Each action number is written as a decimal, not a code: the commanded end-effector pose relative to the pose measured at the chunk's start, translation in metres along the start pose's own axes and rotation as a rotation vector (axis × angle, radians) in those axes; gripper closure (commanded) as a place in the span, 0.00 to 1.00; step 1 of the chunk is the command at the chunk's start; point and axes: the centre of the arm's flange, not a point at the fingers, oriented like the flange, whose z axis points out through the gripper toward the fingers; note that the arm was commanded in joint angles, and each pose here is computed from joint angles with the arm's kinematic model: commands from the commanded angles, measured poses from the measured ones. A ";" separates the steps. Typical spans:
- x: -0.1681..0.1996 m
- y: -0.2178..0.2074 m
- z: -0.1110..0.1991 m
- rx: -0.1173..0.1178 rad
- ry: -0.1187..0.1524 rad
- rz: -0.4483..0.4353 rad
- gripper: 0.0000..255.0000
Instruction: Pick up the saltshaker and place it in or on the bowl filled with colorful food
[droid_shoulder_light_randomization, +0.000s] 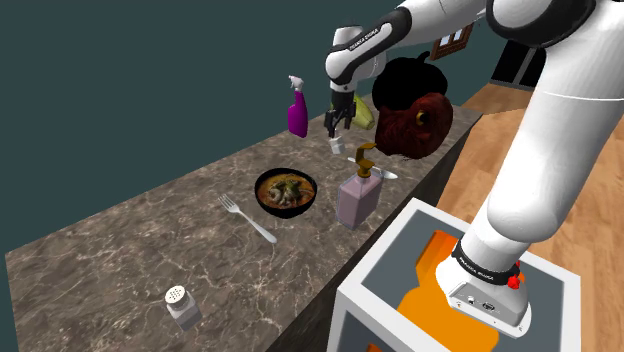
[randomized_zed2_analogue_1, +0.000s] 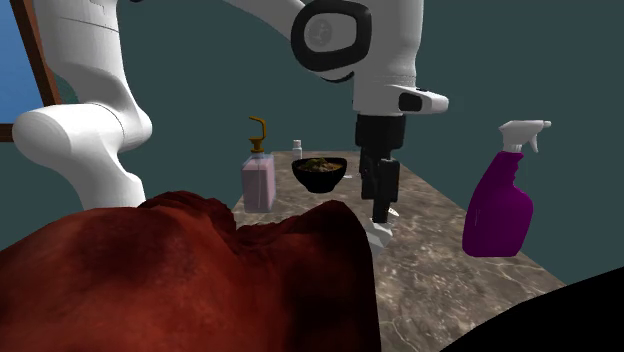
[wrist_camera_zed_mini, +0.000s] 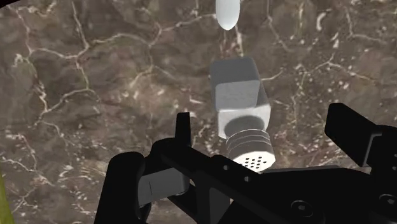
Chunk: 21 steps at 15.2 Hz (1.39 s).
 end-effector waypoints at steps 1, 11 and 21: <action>0.007 0.003 0.013 0.001 -0.003 -0.001 0.00; 0.007 0.003 0.048 0.001 -0.003 -0.001 0.00; 0.007 0.003 0.048 0.001 -0.003 -0.001 1.00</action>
